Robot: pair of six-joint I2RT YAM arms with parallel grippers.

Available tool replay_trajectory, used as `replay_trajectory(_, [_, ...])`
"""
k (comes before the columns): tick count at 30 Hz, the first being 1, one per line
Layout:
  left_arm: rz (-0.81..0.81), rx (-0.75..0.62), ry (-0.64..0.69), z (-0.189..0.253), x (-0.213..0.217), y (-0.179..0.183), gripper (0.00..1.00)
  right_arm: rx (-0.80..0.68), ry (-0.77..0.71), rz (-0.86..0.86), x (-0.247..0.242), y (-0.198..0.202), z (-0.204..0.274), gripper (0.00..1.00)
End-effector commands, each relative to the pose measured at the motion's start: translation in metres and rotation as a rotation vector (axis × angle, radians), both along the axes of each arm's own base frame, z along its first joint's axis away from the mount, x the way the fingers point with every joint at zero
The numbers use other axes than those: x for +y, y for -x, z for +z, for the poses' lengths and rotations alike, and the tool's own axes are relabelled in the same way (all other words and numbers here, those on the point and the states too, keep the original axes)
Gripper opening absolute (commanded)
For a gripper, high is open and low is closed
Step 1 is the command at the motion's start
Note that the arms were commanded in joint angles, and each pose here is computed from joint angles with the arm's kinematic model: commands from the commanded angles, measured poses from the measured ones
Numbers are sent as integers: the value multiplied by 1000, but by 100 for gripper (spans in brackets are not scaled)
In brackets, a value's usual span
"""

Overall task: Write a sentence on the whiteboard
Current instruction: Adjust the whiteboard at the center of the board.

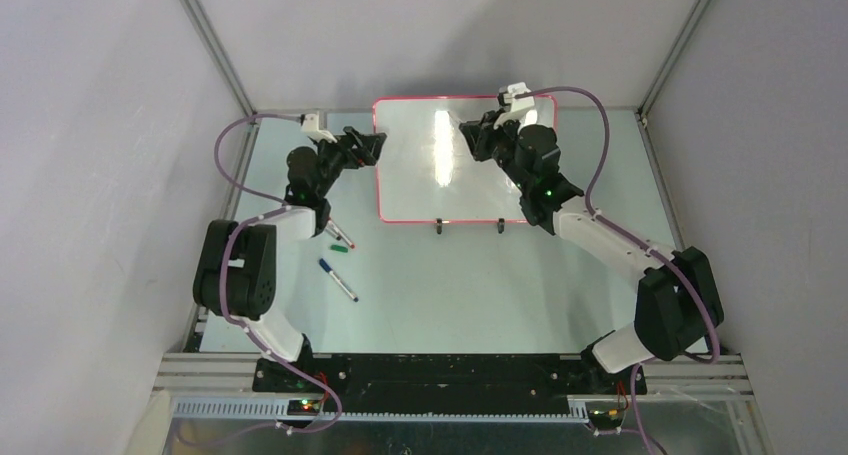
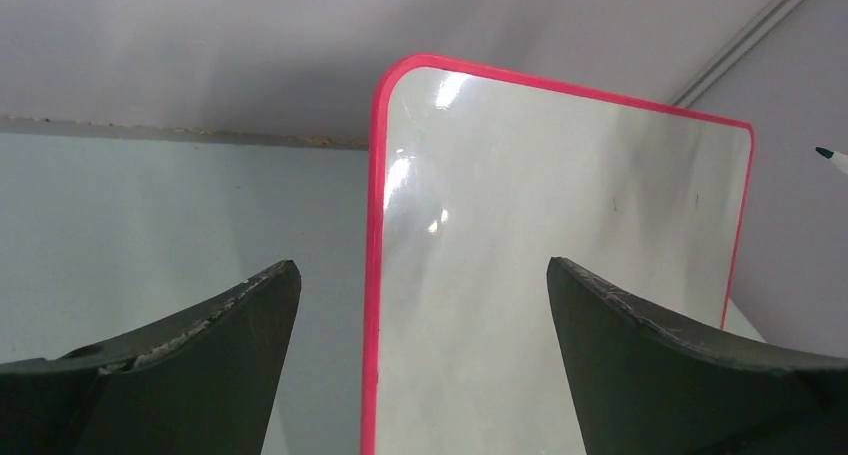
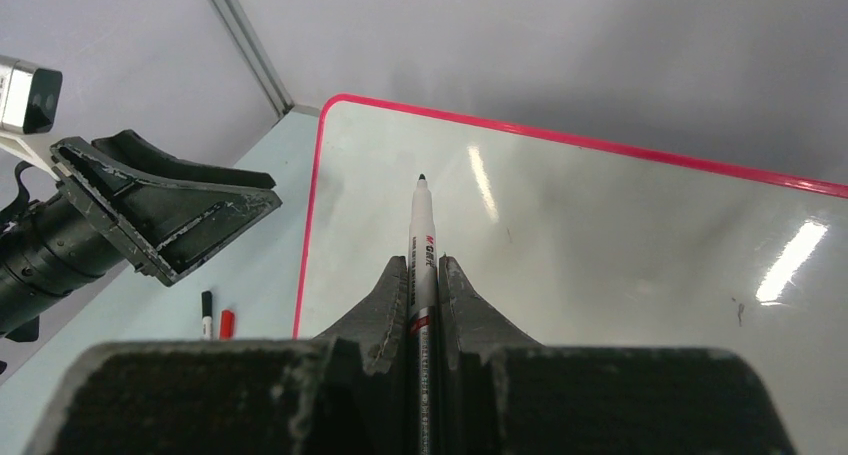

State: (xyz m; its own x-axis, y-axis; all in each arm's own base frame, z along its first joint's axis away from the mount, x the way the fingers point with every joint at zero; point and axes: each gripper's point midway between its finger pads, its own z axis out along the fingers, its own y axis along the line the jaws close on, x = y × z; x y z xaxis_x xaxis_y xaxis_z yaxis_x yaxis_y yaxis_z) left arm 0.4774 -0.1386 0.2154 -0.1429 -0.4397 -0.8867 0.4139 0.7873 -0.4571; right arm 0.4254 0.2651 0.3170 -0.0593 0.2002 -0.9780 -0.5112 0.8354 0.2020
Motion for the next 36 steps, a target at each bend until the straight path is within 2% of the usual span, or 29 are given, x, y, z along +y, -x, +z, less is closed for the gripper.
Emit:
replay_trajectory(1, [20,-157,-48,38,4,2,99,-79,-31,-40,-12,4,30,0])
replay_trajectory(10, [42,-282,123,49,31,16,99,-79,-37,-50,-15,5,32,0])
replay_trajectory(17, [-135,-249,71,50,14,21,99,-78,-38,-49,-16,6,33,0])
replay_trajectory(22, [-178,-210,93,47,7,14,99,-70,-49,-37,-13,7,32,0])
replay_trajectory(30, [-135,-137,149,39,13,2,99,-73,-65,-28,-9,7,34,0])
replay_trajectory(36, [24,-126,101,31,36,0,99,-69,-57,-41,-11,7,32,0])
